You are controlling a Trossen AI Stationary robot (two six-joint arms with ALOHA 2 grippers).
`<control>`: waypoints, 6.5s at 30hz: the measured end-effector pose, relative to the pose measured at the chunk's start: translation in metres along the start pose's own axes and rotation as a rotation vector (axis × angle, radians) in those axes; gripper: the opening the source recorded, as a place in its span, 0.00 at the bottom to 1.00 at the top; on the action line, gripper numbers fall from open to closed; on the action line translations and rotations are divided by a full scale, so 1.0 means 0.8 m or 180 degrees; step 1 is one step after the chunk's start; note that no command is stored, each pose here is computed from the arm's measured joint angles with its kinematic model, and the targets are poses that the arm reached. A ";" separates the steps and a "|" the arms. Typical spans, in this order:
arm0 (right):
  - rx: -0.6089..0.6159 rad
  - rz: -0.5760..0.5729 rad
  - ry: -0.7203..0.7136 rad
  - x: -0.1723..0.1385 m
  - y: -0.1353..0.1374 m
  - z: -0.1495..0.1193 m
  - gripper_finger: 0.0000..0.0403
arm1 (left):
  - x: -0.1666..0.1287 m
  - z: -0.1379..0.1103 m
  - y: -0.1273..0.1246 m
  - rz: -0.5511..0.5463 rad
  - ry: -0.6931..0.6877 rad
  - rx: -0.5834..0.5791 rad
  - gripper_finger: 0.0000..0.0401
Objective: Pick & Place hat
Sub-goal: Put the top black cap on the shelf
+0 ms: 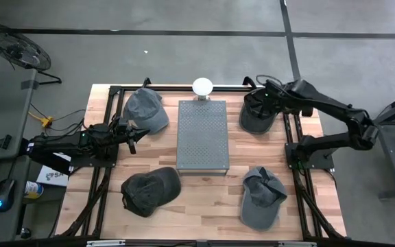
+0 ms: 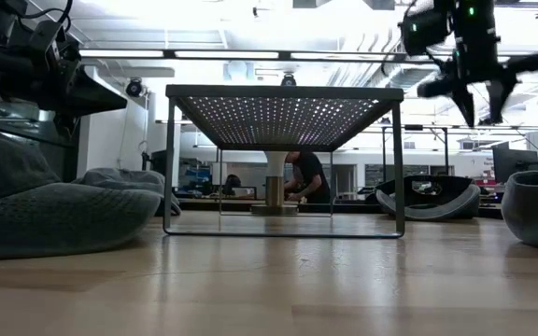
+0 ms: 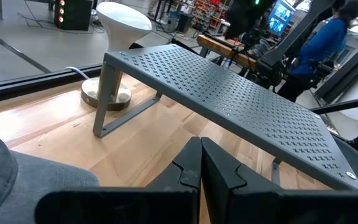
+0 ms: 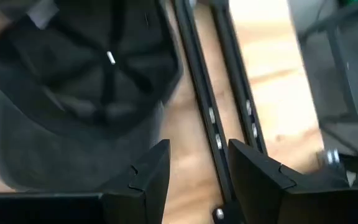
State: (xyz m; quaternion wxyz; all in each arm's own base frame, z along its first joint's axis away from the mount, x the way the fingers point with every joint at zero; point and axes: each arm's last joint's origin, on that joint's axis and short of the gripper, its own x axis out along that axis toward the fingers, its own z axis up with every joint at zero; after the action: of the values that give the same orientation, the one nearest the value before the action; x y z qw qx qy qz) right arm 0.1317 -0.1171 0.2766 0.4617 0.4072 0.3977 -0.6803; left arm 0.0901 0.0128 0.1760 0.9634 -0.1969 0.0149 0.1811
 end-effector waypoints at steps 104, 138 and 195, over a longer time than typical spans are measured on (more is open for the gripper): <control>-0.1605 0.0845 -0.4191 -0.126 -0.069 -0.095 0.01 | 0.000 0.000 0.000 0.0014 -0.0006 -0.0001 0.00; -0.4186 -0.0490 -0.4522 -0.139 0.161 -0.219 0.01 | 0.000 0.000 0.000 0.0000 0.0000 0.0000 0.00; -0.4865 0.0331 -0.3832 -0.087 0.203 -0.203 0.15 | 0.000 0.000 0.000 0.0009 -0.0004 0.0000 0.00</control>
State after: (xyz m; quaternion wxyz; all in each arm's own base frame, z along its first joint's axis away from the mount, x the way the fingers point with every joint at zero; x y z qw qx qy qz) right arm 0.3338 0.0115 0.2565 0.7570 -0.4010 0.4109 -0.3120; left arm 0.0901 0.0129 0.1759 0.9632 -0.1967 0.0145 0.1827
